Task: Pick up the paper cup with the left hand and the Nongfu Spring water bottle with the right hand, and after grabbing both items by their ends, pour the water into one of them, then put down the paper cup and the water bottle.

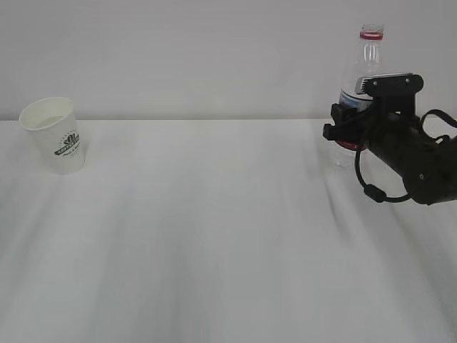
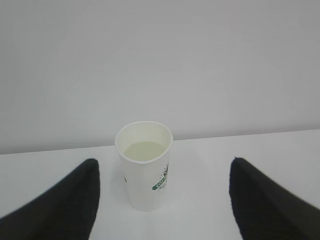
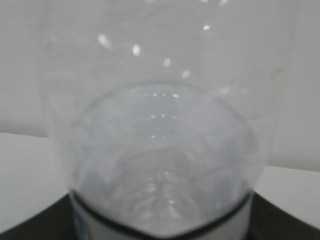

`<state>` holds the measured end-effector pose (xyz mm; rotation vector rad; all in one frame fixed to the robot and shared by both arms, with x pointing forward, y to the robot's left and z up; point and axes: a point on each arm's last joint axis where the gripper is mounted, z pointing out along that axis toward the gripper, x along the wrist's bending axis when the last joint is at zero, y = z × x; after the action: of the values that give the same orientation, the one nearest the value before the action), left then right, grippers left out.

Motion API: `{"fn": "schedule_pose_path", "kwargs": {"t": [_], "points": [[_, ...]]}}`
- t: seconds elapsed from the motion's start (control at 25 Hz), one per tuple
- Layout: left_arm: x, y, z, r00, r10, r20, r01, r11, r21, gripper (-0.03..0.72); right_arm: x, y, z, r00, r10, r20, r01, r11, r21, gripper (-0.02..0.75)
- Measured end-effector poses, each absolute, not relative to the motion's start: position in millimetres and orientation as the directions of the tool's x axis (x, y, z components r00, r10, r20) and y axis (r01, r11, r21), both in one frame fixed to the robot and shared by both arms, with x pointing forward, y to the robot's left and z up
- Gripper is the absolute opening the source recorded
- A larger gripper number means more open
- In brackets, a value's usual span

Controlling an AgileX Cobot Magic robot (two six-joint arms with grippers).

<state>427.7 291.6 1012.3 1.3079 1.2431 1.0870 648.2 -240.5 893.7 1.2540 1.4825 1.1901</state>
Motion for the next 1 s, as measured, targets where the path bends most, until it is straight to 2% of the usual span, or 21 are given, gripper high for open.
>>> {"fn": "schedule_pose_path", "kwargs": {"t": [0.88, 1.0], "points": [[427.7, 291.3, 1012.4, 0.075, 0.997, -0.02, 0.107, 0.012, 0.994, 0.582, 649.2, -240.2, 861.7, -0.158, 0.985, -0.07, 0.141, 0.092, 0.986, 0.379], [427.7, 291.3, 1012.4, 0.075, 0.997, -0.02, 0.107, 0.012, 0.994, 0.58, 650.0, -238.8, 857.2, -0.171, 0.982, -0.078, 0.125, 0.1, 0.987, 0.442]]}}
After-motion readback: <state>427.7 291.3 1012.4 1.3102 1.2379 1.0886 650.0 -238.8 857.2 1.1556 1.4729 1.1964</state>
